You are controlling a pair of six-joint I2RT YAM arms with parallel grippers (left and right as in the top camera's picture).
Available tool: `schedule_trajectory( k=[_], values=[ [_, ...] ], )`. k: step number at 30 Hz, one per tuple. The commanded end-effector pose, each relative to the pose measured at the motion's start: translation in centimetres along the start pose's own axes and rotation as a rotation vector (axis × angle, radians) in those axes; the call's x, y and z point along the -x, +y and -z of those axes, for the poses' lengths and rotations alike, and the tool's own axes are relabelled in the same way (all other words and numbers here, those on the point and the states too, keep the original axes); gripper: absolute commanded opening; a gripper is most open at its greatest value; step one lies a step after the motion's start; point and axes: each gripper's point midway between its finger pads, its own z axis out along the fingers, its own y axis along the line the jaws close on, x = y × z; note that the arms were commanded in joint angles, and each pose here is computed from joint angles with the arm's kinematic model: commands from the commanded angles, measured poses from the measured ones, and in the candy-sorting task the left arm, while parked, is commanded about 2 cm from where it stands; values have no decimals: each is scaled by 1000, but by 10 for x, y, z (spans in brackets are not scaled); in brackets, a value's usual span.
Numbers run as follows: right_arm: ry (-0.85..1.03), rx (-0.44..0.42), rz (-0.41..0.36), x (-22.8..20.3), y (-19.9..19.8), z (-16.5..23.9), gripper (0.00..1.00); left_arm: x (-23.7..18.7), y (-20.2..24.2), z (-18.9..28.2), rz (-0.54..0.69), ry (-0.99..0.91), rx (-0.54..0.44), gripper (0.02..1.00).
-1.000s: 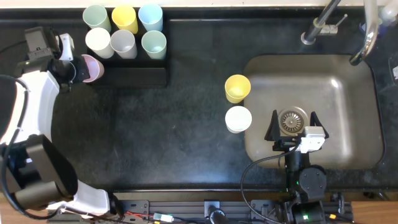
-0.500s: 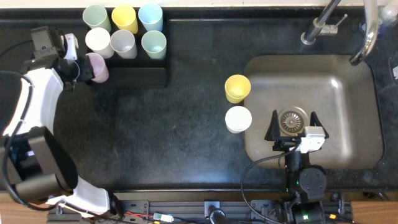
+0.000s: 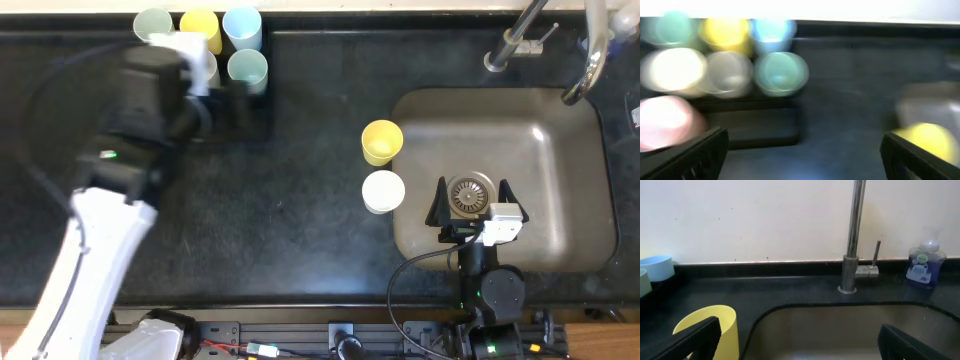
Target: Store Cups
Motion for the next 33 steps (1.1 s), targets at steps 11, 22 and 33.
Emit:
schedule_trajectory(
  k=[11, 22, 33],
  values=[
    [-5, -10, -5, -2, -2, 0, 998, -113, -174, -91, -49, 352, -119, 954],
    [-5, -10, -5, -2, -2, 0, 996, -133, -163, -140, -5, 346, -1, 851],
    [-5, -10, -5, -2, -2, 0, 996, -124, -169, -161, -19, 310, 25, 49]
  ],
)
